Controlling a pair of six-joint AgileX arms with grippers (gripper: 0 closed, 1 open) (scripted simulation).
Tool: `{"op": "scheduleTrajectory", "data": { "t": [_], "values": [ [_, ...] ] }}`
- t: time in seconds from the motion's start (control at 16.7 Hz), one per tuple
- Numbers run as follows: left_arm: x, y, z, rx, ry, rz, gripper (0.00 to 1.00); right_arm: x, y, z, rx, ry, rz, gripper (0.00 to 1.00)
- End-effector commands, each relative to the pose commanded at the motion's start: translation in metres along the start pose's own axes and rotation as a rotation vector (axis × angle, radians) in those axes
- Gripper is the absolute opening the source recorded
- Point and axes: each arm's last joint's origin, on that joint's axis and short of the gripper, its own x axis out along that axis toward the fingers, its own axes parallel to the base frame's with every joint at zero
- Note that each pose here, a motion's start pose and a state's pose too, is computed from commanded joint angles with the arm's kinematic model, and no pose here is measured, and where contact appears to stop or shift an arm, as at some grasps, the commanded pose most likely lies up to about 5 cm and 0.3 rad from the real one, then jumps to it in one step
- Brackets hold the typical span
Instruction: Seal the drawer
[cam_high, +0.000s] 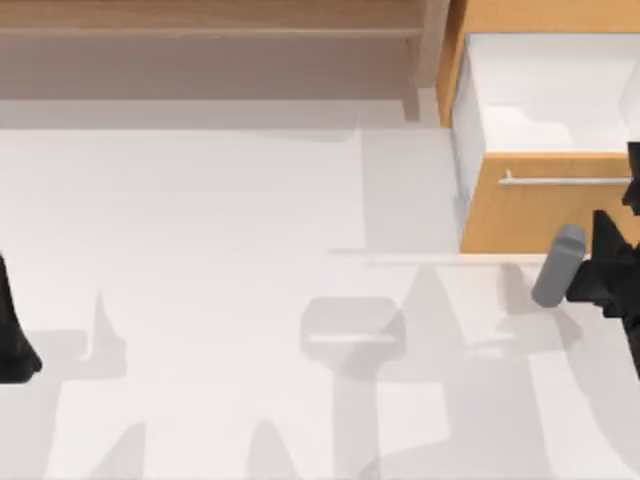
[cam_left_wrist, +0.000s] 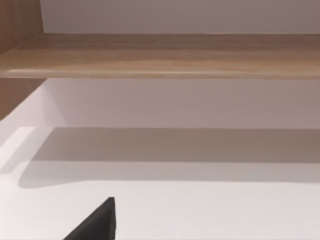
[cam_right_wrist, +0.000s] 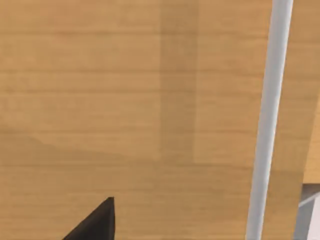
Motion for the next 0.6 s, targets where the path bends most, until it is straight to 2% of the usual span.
{"op": "scheduleTrajectory", "data": {
  "t": [0.36,0.6],
  "values": [
    [0.0,0.0,0.0,0.0,0.0,0.0,1.0,0.0093,-0.0001,0.0,0.0,0.0,0.0,1.0],
    [0.0,0.0,0.0,0.0,0.0,0.0,1.0,0.0093,-0.0001,0.0,0.0,0.0,0.0,0.7]
  ]
}}
